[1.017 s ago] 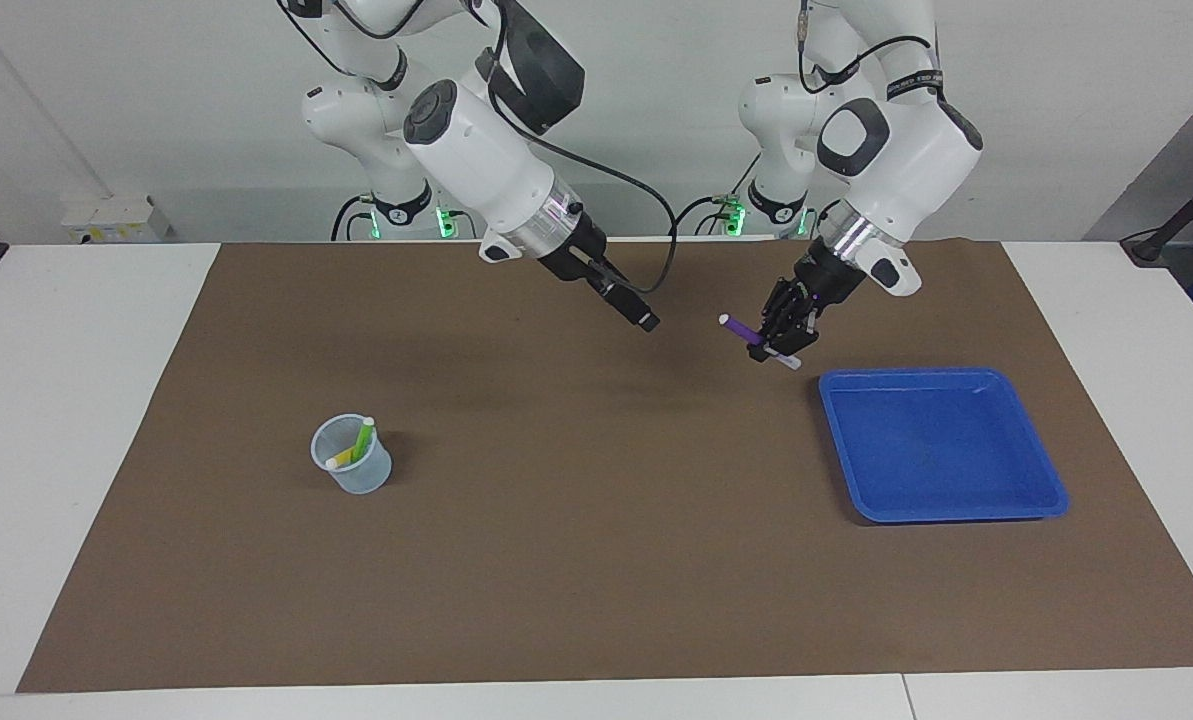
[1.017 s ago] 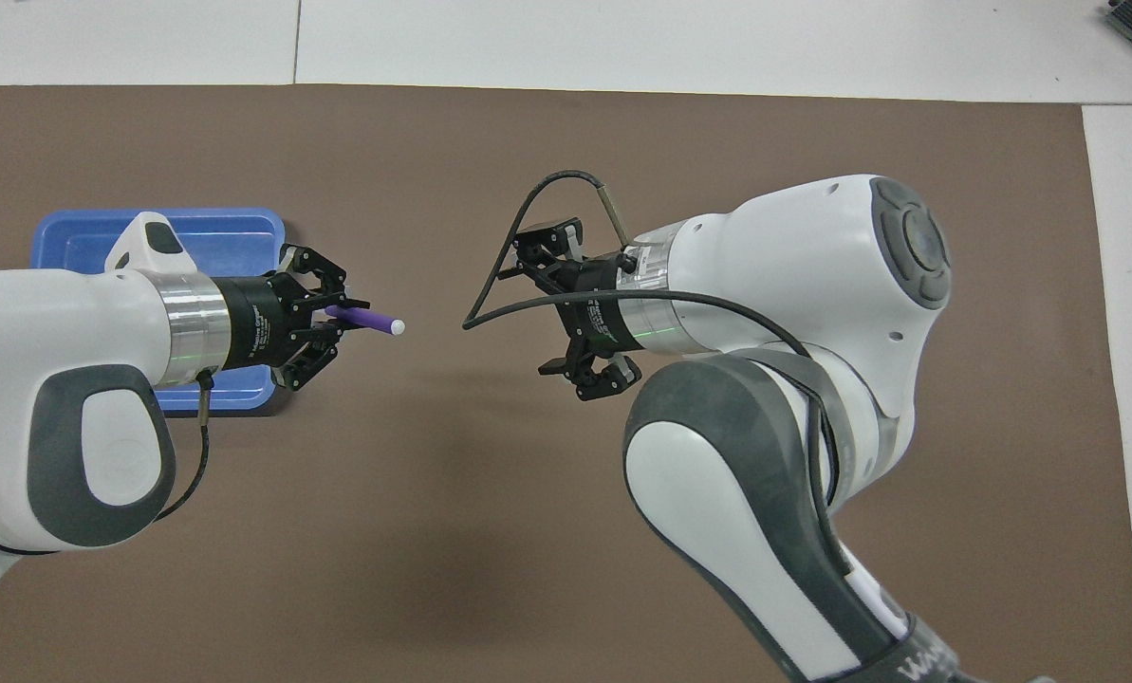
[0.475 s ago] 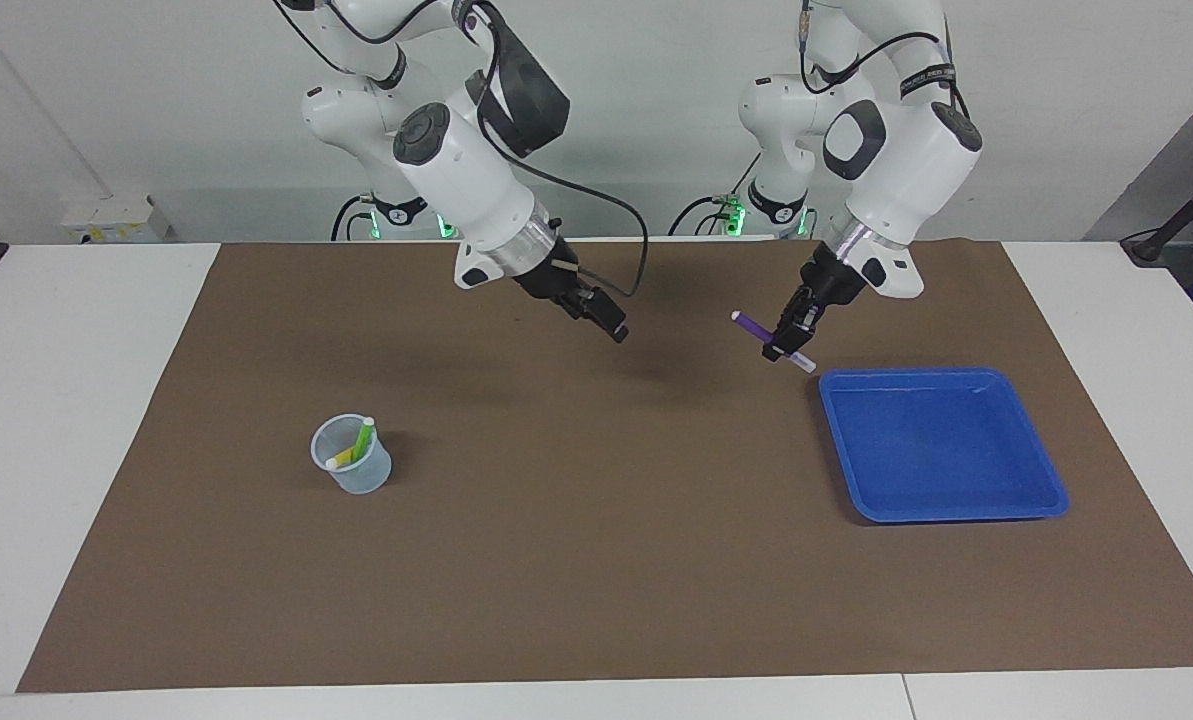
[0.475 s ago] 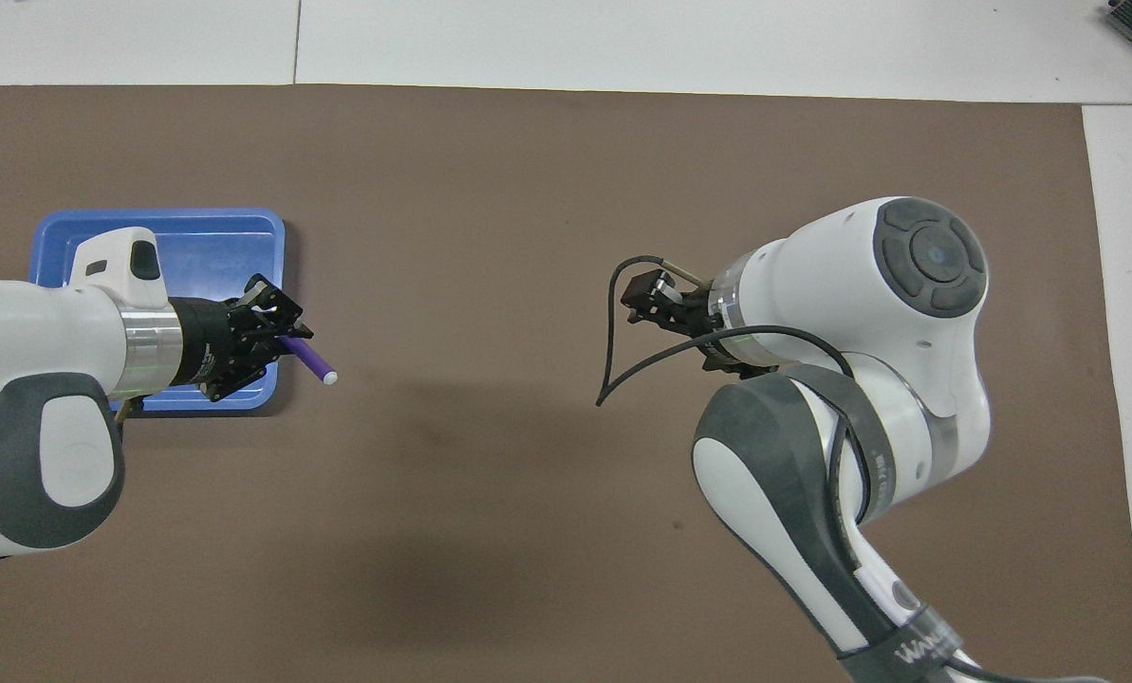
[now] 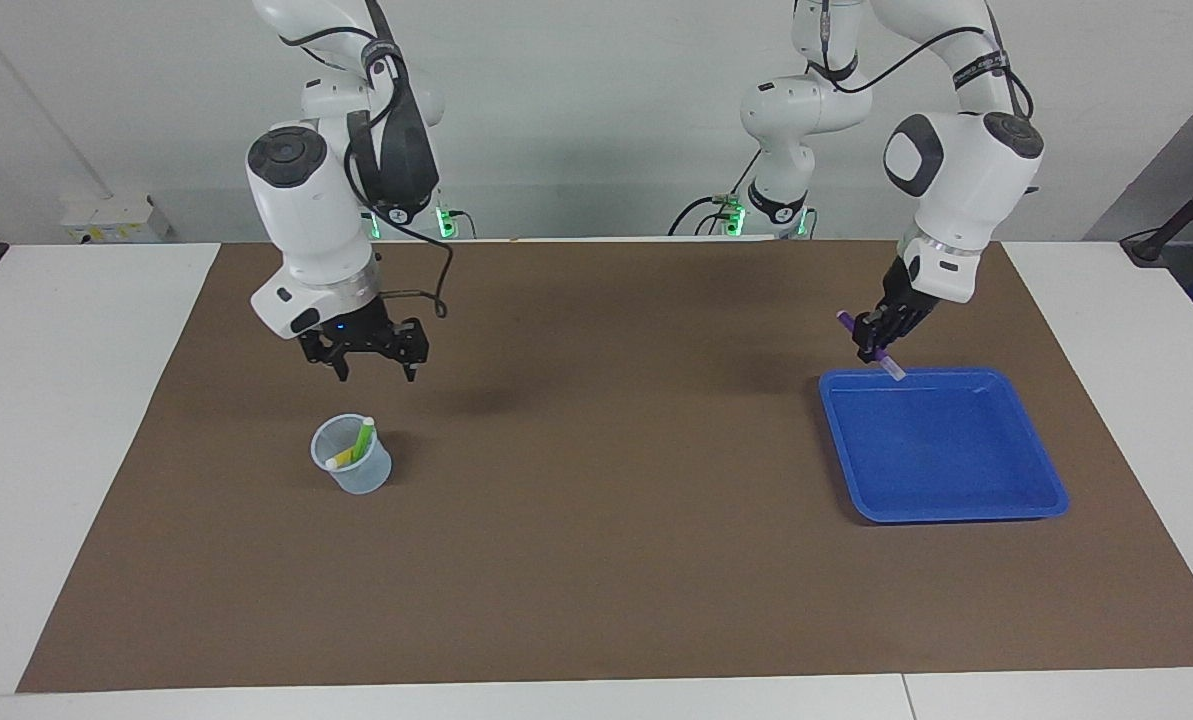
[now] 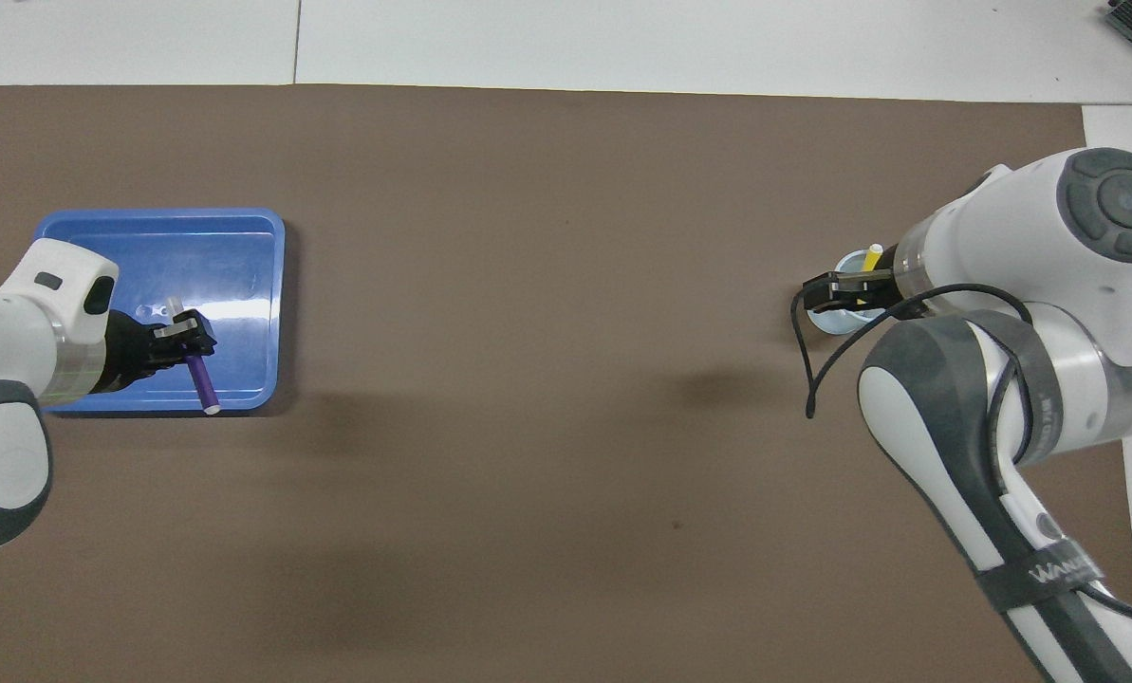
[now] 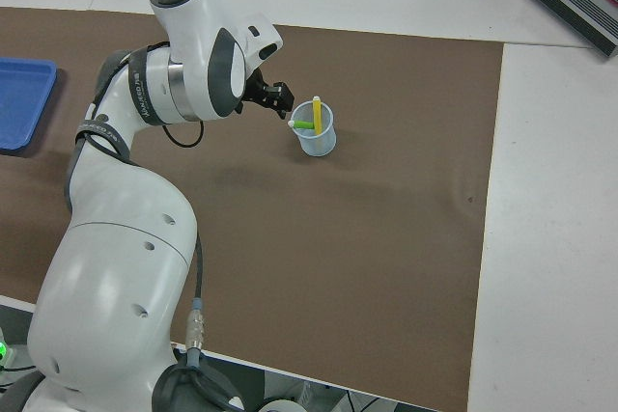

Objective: Right arm passes pens to left for tray arrangement
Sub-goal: 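Carry the purple pen over the blue tray with the left gripper, then lower the purple pen into the blue tray and open the left gripper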

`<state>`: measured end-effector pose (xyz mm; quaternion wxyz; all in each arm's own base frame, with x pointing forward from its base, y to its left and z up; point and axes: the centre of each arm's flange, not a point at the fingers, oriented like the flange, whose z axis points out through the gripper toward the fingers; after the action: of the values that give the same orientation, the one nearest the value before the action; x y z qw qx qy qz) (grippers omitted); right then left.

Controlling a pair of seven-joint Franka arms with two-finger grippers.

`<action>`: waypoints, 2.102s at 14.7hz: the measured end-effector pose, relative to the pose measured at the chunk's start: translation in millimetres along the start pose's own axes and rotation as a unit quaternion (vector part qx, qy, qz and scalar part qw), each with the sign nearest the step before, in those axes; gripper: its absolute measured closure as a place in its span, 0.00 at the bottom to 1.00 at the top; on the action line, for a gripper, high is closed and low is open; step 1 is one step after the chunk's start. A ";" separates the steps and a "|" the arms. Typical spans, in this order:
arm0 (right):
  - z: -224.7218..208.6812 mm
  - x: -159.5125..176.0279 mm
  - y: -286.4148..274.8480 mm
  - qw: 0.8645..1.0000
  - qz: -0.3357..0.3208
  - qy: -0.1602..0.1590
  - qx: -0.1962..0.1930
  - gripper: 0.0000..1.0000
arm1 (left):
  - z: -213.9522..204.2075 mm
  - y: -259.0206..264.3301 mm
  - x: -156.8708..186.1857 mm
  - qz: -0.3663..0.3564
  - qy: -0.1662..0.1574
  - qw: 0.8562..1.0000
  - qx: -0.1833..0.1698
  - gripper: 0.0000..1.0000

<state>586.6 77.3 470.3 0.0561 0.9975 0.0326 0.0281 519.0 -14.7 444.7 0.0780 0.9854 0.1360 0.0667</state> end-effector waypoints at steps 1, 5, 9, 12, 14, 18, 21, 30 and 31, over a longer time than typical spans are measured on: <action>1.6 -0.7 -1.4 1.000 -0.020 0.001 -0.020 0.07 | 0.9 -11.2 3.8 0.027 0.001 1.000 0.004 0.82; 14.4 -10.0 -46.0 0.990 -0.108 0.012 -0.089 0.12 | 20.4 -31.2 21.3 0.100 0.026 0.994 0.036 0.82; 42.3 -19.2 -65.1 0.972 -0.188 0.027 -0.141 0.30 | 42.0 -34.1 37.3 0.156 0.032 0.986 0.051 0.82; 58.8 -22.7 -70.0 0.961 -0.225 0.034 -0.158 0.34 | 71.1 -38.1 47.4 0.193 0.042 0.978 0.060 0.82; 70.3 -23.5 -72.8 0.955 -0.247 0.034 -0.162 0.35 | 97.4 -46.6 53.9 0.213 0.045 0.974 0.058 0.82; 82.4 -23.2 -73.6 0.940 -0.280 0.036 -0.192 0.40 | 120.1 -71.2 72.7 0.215 0.039 0.974 0.064 0.82; 85.3 -24.6 -75.2 0.938 -0.286 0.039 -0.190 0.44 | 124.7 -117.6 99.6 0.209 0.041 0.974 0.078 0.82; 89.0 -22.5 -62.2 0.930 -0.304 0.041 -0.203 0.53 | 129.3 -147.2 104.0 0.191 0.012 0.978 0.081 0.82; 89.1 -21.9 -60.0 0.930 -0.304 0.041 -0.203 0.56 | 129.7 -149.4 103.5 0.189 0.009 0.979 0.081 0.82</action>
<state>566.4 125.4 373.9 0.2619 0.9050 0.3306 0.0561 599.1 138.6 303.4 -0.0170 0.9957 -0.0471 0.0778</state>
